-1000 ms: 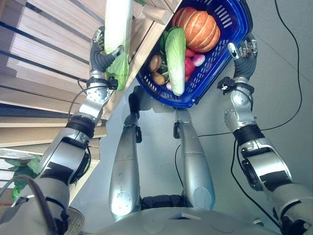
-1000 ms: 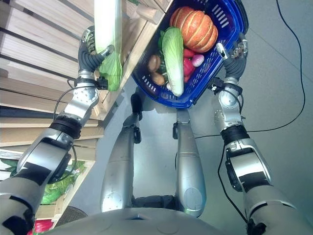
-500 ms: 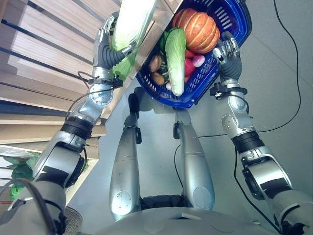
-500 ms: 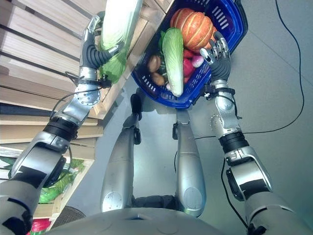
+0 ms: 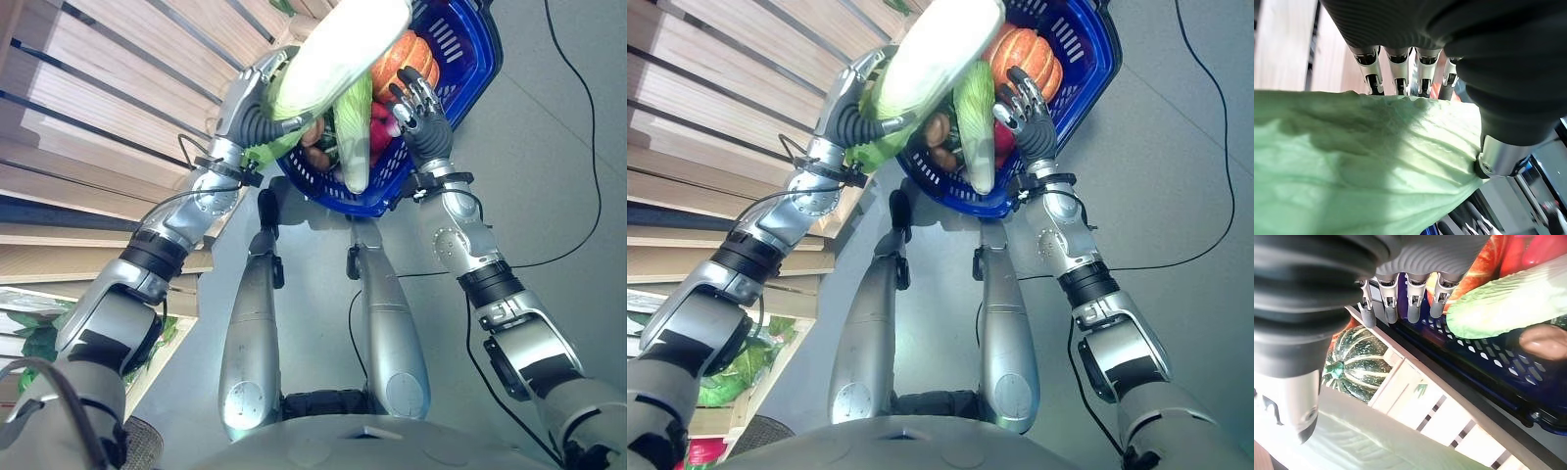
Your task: Pick up fruits and vegetables into the basket
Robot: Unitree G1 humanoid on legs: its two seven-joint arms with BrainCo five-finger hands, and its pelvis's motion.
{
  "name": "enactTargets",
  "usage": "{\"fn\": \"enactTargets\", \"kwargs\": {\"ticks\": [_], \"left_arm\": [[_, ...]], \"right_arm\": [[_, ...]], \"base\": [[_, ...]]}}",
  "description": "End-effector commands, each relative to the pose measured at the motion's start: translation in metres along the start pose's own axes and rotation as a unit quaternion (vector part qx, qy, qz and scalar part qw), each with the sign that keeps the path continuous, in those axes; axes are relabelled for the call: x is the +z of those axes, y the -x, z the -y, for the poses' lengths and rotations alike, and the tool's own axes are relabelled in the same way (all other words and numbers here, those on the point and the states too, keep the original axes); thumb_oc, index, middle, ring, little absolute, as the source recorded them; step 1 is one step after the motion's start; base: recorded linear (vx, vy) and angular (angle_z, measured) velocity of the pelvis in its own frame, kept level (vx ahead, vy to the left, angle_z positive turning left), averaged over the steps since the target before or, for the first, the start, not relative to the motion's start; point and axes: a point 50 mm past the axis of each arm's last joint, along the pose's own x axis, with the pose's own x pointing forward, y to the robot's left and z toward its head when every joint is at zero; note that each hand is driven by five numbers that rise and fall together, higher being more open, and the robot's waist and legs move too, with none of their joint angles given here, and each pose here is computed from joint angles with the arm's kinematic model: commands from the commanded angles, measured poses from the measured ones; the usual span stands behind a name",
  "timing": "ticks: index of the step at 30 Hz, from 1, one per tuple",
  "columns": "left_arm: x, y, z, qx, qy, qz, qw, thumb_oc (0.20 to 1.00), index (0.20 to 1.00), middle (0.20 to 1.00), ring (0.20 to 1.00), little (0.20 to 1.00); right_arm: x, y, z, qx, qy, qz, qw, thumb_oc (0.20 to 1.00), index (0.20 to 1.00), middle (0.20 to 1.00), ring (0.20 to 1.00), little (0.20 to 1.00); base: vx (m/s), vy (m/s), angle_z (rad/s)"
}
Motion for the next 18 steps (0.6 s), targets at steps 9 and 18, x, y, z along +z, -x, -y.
{"fn": "enactTargets", "kwargs": {"ticks": [9,18], "left_arm": [[0.052,-0.014,0.012,-0.033,0.050,0.130,0.990,0.200,0.200,0.200,0.200,0.200],[0.055,-0.014,0.025,-0.092,0.049,0.122,0.987,0.200,0.200,0.200,0.200,0.200]], "right_arm": [[0.024,-0.004,-0.039,0.083,-0.013,0.054,0.995,1.000,1.000,1.000,1.000,1.000],[0.028,-0.004,-0.046,0.096,-0.019,0.063,0.993,1.000,1.000,1.000,1.000,1.000]], "base": [[0.00,0.000,0.00],[0.00,0.000,0.00]]}}
